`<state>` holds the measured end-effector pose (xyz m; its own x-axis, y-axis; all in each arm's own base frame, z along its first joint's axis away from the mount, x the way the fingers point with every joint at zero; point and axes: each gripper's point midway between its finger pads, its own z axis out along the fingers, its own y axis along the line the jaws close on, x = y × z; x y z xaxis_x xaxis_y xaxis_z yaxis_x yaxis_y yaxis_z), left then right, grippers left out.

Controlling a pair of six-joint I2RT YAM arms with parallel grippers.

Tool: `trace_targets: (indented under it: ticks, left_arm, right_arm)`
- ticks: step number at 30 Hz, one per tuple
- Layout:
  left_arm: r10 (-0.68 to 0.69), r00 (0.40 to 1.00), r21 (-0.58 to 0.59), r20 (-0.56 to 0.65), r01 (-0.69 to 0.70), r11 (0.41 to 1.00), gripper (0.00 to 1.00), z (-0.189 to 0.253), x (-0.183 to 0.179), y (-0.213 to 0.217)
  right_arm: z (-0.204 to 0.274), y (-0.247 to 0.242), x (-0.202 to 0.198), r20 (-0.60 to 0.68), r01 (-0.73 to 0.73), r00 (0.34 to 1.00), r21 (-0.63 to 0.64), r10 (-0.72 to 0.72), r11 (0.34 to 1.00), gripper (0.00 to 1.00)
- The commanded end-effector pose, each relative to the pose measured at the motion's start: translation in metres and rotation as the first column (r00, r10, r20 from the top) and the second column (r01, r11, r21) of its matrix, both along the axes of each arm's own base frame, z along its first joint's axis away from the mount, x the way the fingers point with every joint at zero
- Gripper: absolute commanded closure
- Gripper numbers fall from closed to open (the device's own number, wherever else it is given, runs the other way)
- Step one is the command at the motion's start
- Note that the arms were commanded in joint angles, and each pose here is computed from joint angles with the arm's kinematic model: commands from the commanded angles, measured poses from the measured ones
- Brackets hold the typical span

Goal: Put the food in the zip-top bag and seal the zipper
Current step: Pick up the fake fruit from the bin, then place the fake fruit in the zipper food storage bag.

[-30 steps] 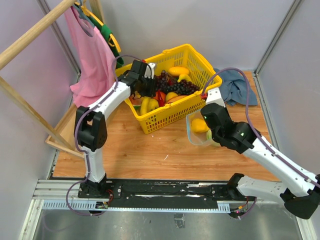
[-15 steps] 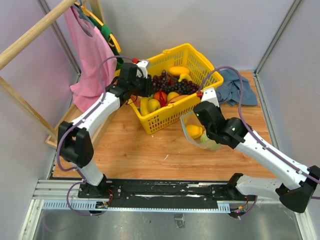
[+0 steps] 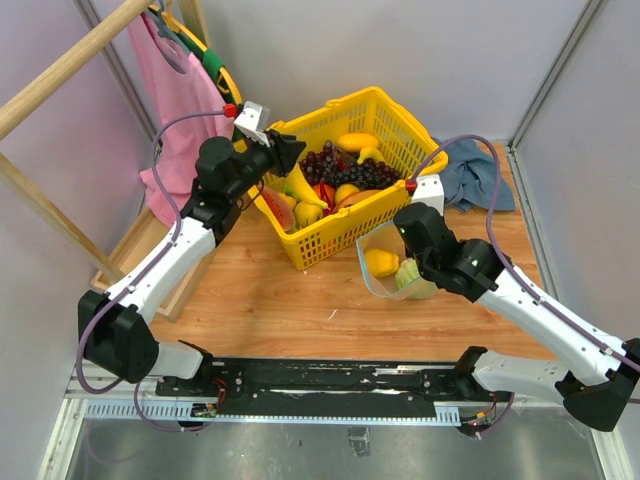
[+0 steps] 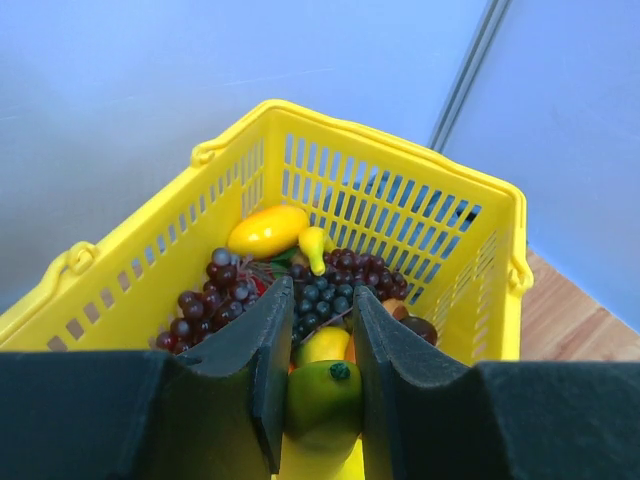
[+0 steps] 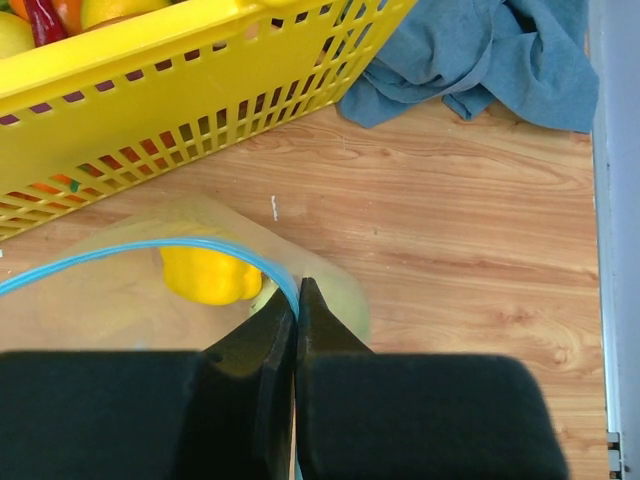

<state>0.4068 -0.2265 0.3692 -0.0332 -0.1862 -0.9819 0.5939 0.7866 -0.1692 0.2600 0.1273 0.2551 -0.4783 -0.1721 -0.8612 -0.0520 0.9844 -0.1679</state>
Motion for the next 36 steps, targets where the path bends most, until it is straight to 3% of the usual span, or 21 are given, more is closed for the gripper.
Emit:
trace_targets:
  ticks: [1,15,20,31,36]
  left_arm:
    - [-0.006,0.993,-0.036,0.12,0.01,0.999,1.0,0.026,-0.008,0.001]
    - [0.007,0.972,-0.132,0.236,0.025,0.991,1.0,0.091,-0.083,-0.004]
    - [-0.038,0.965,-0.235,0.259,0.101,0.967,1.0,0.106,-0.125,-0.011]
    - [-0.105,0.981,-0.311,0.16,0.151,0.938,1.0,0.069,-0.166,-0.052]
    - [-0.063,0.988,-0.258,0.14,0.097,0.961,1.0,0.049,-0.174,-0.07]
  right_arm:
    - [0.005,0.0,0.001,0.029,0.027,0.999,0.079,-0.029,0.997,1.0]
    - [-0.002,0.003,0.003,0.012,0.039,0.999,0.075,-0.04,0.996,0.99]
    - [0.002,0.01,0.006,0.025,0.034,0.999,0.116,-0.037,0.993,0.99]
    - [0.004,0.034,0.004,0.027,-0.048,0.999,0.231,0.043,0.972,0.99]
    - [0.004,0.037,0.003,0.017,-0.059,0.998,0.238,0.057,0.97,0.99]
